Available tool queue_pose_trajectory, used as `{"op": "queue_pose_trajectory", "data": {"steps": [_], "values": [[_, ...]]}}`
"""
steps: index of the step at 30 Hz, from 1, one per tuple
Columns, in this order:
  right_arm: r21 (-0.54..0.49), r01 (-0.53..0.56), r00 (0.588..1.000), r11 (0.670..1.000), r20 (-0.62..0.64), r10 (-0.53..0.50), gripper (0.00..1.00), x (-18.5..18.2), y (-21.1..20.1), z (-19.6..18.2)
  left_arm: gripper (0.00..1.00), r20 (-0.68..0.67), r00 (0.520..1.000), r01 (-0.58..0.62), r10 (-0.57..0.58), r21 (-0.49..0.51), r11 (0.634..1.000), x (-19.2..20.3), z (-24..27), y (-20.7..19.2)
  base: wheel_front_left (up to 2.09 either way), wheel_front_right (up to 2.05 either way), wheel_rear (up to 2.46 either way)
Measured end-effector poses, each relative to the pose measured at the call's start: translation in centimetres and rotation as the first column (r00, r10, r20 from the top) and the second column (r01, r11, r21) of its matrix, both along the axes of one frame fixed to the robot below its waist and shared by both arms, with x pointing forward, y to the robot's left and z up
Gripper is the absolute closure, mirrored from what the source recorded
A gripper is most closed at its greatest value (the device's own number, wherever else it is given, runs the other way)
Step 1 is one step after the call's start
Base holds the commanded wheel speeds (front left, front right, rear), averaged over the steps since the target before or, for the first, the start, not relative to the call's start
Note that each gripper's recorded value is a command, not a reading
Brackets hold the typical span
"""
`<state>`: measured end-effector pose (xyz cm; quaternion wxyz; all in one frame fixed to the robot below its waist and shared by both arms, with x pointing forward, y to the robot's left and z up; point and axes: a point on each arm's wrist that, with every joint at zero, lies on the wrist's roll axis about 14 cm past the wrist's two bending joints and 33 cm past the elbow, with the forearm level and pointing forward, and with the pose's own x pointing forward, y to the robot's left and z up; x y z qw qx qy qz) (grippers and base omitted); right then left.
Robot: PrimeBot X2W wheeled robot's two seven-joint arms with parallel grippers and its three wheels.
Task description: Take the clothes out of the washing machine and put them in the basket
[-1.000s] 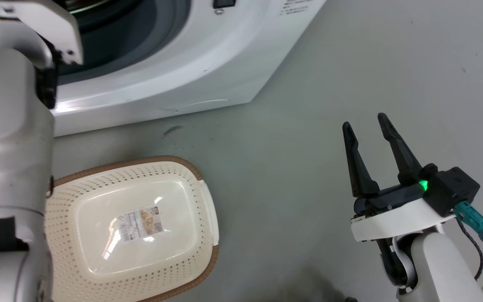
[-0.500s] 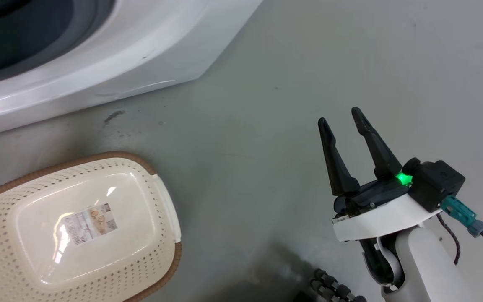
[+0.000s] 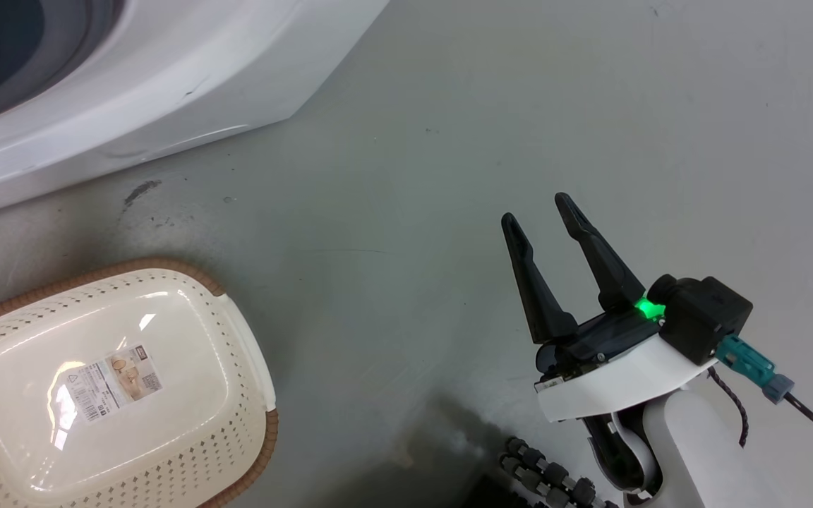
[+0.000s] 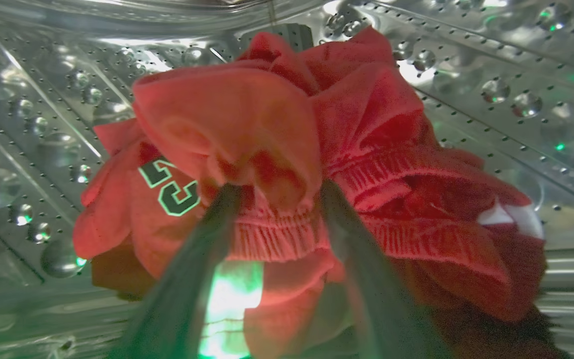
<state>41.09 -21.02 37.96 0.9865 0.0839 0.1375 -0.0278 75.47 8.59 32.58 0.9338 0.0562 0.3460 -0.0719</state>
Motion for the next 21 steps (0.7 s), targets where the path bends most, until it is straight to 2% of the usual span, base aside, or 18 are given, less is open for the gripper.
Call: {"op": "queue_pose_trajectory", "data": {"steps": [6, 12, 21], "values": [[0.013, -0.016, 1.000, 1.000, 0.009, 0.016, 0.00, 0.2, 0.6, 0.2, 1.00, 0.058, 0.998, -0.024, 0.025, -0.013, 1.000, 0.1, 1.5, 0.9, 0.00, 0.00, 0.00], [-0.010, -0.026, 0.998, 1.000, 0.050, 0.027, 0.00, 0.5, 0.6, 1.5, 1.00, 0.179, 0.984, 0.001, 0.003, -0.020, 1.000, -1.6, 3.3, 0.9, 0.00, 0.00, 0.00], [-0.031, -0.047, 0.989, 0.998, 0.137, 0.051, 0.00, 0.3, 1.2, 4.8, 1.00, 0.385, 0.922, -0.002, 0.046, -0.116, 0.993, -5.5, 8.6, 1.6, 0.00, 0.00, 0.00]]}}
